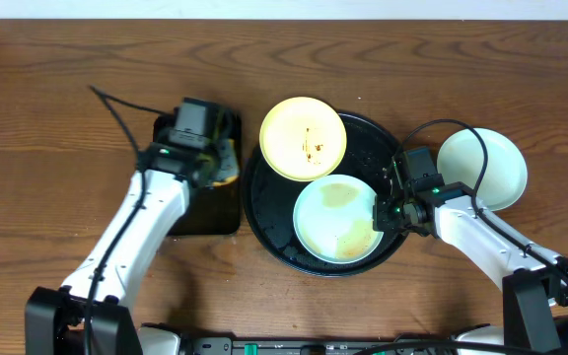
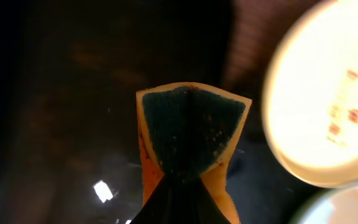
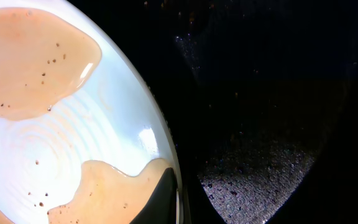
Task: Clean dirty plates on tray and stack at the side
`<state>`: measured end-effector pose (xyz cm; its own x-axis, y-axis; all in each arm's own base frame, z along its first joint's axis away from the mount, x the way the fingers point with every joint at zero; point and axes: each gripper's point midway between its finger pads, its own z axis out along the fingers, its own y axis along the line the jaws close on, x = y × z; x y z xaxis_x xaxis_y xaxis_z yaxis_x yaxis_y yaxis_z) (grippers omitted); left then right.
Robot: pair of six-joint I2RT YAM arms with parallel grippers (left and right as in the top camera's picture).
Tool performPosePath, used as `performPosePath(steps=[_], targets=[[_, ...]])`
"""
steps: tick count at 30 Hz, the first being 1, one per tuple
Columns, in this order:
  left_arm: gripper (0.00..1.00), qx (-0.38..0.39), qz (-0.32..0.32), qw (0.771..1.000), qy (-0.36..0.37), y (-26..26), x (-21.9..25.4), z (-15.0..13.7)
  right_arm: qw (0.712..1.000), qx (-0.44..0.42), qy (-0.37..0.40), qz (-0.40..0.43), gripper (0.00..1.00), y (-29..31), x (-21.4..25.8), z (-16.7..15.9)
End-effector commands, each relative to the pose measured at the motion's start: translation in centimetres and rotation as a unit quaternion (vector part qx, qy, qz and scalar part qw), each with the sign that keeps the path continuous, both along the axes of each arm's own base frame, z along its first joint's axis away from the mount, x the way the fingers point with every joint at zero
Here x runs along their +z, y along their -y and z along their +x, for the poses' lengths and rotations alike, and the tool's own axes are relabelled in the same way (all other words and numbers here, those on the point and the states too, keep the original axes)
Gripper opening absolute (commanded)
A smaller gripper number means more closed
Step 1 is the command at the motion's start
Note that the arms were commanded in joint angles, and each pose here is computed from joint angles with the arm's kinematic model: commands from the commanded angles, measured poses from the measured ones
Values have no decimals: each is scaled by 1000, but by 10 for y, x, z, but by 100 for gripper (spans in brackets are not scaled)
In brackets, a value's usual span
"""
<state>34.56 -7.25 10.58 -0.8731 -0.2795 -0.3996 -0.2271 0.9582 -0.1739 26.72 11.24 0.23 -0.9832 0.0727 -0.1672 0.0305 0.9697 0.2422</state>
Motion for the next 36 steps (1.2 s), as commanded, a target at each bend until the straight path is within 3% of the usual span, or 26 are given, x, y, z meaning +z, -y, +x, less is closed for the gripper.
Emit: performPosePath(steps=[1, 8, 17, 27, 36], targets=[[8, 26, 8, 1000, -15, -18, -4, -4, 1000, 6, 4, -15, 1, 7, -3, 0], [8, 37, 10, 999, -27, -27, -6, -9, 996, 5, 81, -48, 1, 18, 40, 22], [8, 37, 10, 999, -27, -27, -6, -9, 965, 24, 221, -140, 1, 50, 108, 45], [8, 37, 10, 999, -27, -27, -6, -9, 882, 71, 361, -296, 1, 77, 179, 77], [9, 37, 10, 999, -27, -27, -6, -9, 809, 195, 403, -382, 1, 27, 202, 71]])
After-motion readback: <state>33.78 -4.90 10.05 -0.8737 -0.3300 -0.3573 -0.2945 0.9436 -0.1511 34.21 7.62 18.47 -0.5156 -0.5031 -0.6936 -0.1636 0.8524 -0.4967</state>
